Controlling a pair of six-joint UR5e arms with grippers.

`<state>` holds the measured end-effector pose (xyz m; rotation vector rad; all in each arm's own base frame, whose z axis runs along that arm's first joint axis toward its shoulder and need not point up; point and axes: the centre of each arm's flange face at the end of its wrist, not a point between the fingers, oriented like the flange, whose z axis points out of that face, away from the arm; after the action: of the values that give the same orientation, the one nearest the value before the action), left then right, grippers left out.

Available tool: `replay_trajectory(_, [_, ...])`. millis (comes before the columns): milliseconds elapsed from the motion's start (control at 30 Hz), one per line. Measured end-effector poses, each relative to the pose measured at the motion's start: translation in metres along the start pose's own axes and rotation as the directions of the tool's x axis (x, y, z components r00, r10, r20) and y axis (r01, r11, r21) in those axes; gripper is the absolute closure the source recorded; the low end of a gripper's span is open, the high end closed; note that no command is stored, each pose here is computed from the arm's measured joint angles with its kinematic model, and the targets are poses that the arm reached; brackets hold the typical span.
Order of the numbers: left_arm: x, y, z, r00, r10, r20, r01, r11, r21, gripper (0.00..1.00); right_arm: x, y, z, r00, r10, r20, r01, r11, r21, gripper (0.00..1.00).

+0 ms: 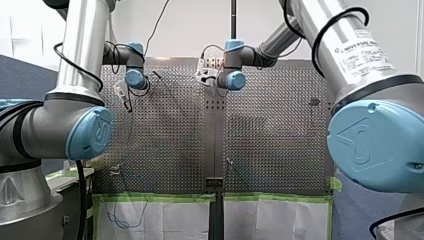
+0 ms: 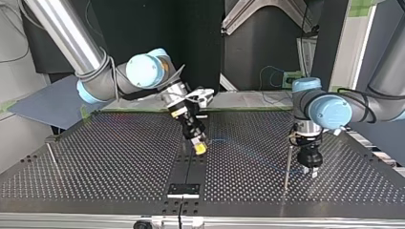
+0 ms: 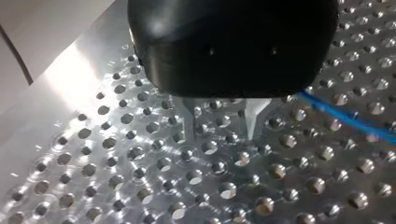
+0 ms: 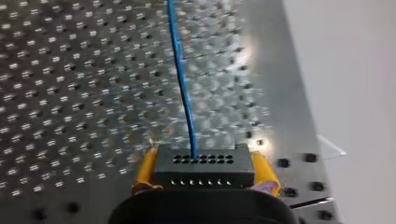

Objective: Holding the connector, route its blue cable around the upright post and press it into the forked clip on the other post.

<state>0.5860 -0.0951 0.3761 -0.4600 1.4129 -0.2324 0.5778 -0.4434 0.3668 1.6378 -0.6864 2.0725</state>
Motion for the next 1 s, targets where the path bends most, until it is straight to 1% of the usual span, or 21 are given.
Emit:
replay_trajectory(33, [0.001,-0.001,0.000,1.0000,-0.002,-0.003,0.002,1.0000,0.006,0.35,-0.006,0.001,0.000,0.9999,-0.004,0.014,0.004,1.0000,-0.003,1.00])
replay_trajectory(100, [0.004,-0.002,-0.001,1.0000,-0.006,-0.006,0.006,0.9998,0.017,0.25,-0.016,0.003,-0.001,0.9992,-0.011,0.039,0.012,0.9999,-0.007,1.00])
replay_trajectory(133, [0.005,-0.002,-0.002,0.9999,-0.011,-0.009,0.011,0.9996,0.025,0.25,-0.022,0.004,-0.002,0.9983,-0.016,0.056,0.016,0.9998,-0.011,1.00])
replay_trajectory(167, [0.007,-0.003,-0.003,0.9998,-0.014,-0.011,0.015,0.9994,0.032,0.20,-0.026,0.004,-0.003,0.9975,-0.018,0.068,0.019,0.9997,-0.015,1.00])
replay_trajectory(200, [0.008,-0.004,-0.003,0.9998,-0.018,-0.014,0.018,0.9991,0.038,0.16,-0.030,0.005,-0.005,0.9965,-0.019,0.081,0.021,0.9996,-0.019,1.00])
replay_trajectory(233, [0.010,-0.004,-0.004,0.9996,-0.021,-0.017,0.022,0.9987,0.045,0.16,-0.035,0.007,-0.007,0.9950,-0.019,0.098,0.022,0.9994,-0.027,1.00])
replay_trajectory(267, [0.011,-0.005,-0.004,0.9995,-0.024,-0.020,0.025,0.9984,0.050,0.08,-0.039,0.008,-0.009,0.9939,-0.018,0.109,0.022,0.9992,-0.034,1.00])
replay_trajectory(300, [0.012,-0.006,-0.005,0.9994,-0.026,-0.023,0.027,0.9981,0.055,0.05,-0.042,0.010,-0.011,0.9928,-0.017,0.118,0.022,0.9990,-0.040,1.00])
replay_trajectory(333, [0.013,-0.008,-0.006,0.9993,-0.028,-0.026,0.029,0.9977,0.062,0.05,-0.046,0.012,-0.013,0.9918,-0.016,0.127,0.022,0.9986,-0.048,1.00])
replay_trajectory(367, [0.014,-0.008,-0.006,0.9992,-0.029,-0.028,0.031,0.9974,0.066,0.00,-0.049,0.013,-0.015,0.9911,-0.015,0.132,0.022,0.9983,-0.053,1.00])
replay_trajectory(500, [0.015,-0.011,-0.007,0.9989,-0.035,-0.033,0.037,0.9969,0.069,0.00,-0.061,0.021,-0.022,0.9892,-0.012,0.146,0.024,0.9964,-0.081,1.00])
replay_trajectory(700, [0.017,-0.015,-0.009,0.9985,-0.042,-0.035,0.045,0.9965,0.071,0.00,-0.078,0.035,-0.034,0.9880,-0.009,0.154,0.029,0.9916,-0.126,1.00])
replay_trajectory(800, [0.018,-0.016,-0.010,0.9983,-0.045,-0.037,0.048,0.9963,0.072,0.00,-0.087,0.044,-0.041,0.9879,-0.008,0.155,0.031,0.9882,-0.150,1.00])
replay_trajectory(900, [0.018,-0.017,-0.011,0.9979,-0.053,-0.037,0.055,0.9960,0.070,0.00,-0.093,0.054,-0.047,0.9884,-0.004,0.152,0.032,0.9834,-0.179,1.00])
replay_trajectory(1000, [0.018,-0.018,-0.011,0.9976,-0.059,-0.037,0.061,0.9958,0.068,0.00,-0.100,0.066,-0.053,0.9893,0.008,0.146,0.022,0.9779,-0.208,1.00])
